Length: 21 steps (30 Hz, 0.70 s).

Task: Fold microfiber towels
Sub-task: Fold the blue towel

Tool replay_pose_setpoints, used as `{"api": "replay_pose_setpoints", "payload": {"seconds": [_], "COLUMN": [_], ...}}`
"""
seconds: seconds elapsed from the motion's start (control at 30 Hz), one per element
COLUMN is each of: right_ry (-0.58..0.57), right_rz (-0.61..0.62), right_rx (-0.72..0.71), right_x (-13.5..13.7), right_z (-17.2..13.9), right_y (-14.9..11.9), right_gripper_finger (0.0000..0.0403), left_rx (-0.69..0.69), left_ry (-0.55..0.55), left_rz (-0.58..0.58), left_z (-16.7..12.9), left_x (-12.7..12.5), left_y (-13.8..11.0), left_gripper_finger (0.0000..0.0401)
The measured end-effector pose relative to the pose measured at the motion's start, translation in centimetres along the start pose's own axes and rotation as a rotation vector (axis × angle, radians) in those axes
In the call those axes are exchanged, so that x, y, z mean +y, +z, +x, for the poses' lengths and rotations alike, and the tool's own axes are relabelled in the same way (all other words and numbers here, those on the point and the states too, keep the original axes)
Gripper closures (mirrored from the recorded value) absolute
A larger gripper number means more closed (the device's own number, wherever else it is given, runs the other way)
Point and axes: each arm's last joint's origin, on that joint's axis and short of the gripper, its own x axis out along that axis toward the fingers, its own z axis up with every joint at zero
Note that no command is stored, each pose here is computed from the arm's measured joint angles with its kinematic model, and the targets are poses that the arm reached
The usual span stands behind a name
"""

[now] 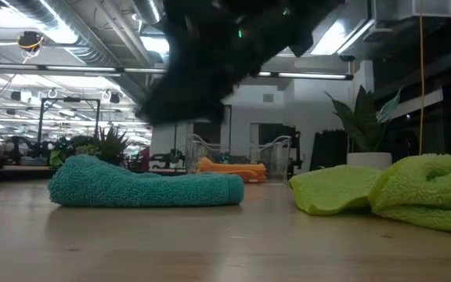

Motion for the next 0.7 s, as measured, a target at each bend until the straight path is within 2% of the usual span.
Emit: {"api": "replay_pose_setpoints", "payload": {"seconds": [0.1,0.2,0.27,0.37,0.6,0.7], "right_ry": [0.066,0.022,-0.003,-0.018,-0.041,-0.044], "right_rz": [-0.202,-0.3,-0.301,-0.23,-0.175,-0.151], "right_rx": [-0.196,-0.283,-0.303,-0.307,-0.242,-0.183], "right_x": [2.6,3.7,3.6,3.0,1.1,0.4], "right_z": [1.3,3.4,4.5,5.6,8.3,9.6], "right_y": [-0.1,-2.2,-3.3,-3.7,-4.1,-5.6], "right_gripper_finger": [0.0267,0.0267,0.0267,0.0267,0.0267,0.0267], "left_rx": [0.009,0.013,0.013,0.013,0.014,0.015], "left_ry": [0.006,0.004,0.005,0.005,0.006,0.005], "left_rz": [0.022,0.02,0.02,0.02,0.023,0.022], "left_z": [0.3,0.2,0.3,0.3,0.3,0.3], "left_x": [-0.1,-0.1,-0.1,-0.1,-0.1,-0.1], "left_y": [-0.1,-0.1,-0.1,-0.1,-0.1,-0.1], "left_gripper_finger": [0.024,0.024,0.024,0.024,0.024,0.024]}}
